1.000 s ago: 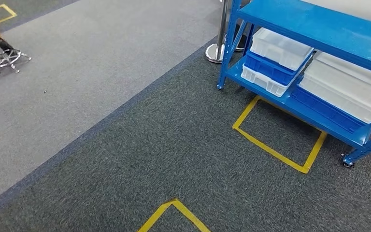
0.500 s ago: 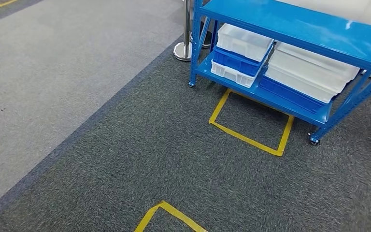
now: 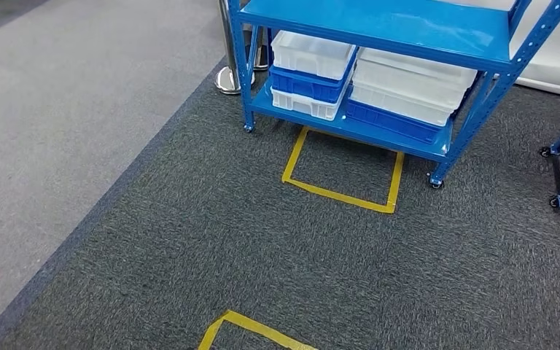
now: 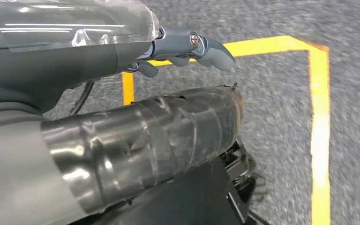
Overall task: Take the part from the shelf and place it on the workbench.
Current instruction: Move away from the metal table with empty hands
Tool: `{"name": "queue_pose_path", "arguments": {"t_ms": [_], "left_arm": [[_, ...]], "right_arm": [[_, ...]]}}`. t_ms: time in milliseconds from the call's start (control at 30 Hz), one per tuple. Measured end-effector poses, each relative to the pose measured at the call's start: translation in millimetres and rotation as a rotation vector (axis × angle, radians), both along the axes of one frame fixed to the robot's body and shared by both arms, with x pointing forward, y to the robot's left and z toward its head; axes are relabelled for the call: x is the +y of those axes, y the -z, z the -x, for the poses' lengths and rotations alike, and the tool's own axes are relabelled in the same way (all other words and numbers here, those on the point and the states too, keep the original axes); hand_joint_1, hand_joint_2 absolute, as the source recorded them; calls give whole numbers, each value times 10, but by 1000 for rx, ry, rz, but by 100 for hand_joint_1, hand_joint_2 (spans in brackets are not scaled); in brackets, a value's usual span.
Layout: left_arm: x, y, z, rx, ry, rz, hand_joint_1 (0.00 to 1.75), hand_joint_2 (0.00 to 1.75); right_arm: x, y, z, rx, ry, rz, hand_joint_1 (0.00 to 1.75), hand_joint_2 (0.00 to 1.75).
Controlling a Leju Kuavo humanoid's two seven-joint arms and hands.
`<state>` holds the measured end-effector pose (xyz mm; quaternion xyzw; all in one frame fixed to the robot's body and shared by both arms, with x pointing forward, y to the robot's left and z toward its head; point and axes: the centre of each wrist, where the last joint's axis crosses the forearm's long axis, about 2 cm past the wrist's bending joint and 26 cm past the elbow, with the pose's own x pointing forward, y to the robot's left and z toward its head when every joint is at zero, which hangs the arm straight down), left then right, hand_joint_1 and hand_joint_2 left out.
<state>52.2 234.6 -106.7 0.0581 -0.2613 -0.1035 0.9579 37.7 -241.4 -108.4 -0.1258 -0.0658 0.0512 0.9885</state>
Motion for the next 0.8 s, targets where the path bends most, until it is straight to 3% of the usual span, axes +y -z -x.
{"name": "queue_pose_path", "arguments": {"t_ms": [800], "left_arm": [[4, 8, 52, 3, 6, 14, 0, 0]], "right_arm": [[16, -1, -3, 33, -6, -4, 0, 0]]}}
